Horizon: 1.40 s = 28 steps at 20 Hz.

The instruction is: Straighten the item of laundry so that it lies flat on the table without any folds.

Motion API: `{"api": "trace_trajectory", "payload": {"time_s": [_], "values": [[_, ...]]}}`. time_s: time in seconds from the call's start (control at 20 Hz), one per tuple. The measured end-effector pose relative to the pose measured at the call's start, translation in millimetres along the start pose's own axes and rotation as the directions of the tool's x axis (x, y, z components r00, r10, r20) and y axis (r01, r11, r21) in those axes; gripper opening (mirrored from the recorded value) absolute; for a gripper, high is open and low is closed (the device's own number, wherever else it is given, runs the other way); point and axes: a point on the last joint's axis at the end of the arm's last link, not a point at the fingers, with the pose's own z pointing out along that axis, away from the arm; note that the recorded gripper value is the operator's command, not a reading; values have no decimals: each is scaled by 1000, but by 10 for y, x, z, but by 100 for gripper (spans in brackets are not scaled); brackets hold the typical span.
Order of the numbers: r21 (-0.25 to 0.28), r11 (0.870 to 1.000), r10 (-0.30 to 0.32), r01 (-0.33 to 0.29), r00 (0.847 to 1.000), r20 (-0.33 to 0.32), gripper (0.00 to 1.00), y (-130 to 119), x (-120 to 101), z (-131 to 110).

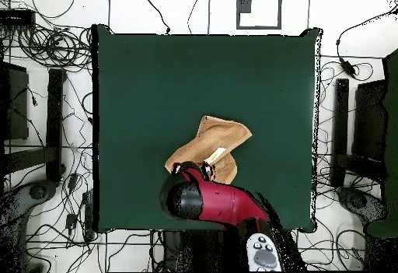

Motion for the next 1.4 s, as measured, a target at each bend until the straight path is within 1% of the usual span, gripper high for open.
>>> {"api": "trace_trajectory", "payload": {"time_s": [0.35,0.55,0.95,1.15,1.3,1.4], "values": [[16,1000,2,-2,1000,21,100,-193,-37,350],[27,1000,-2,2,1000,18,100,-276,10,476],[64,998,-19,19,1000,2,100,-458,138,482],[76,997,-22,22,1000,0,100,-517,165,475],[80,997,-21,19,1000,17,100,-538,145,476],[85,996,-18,14,999,45,100,-568,107,476]]}}
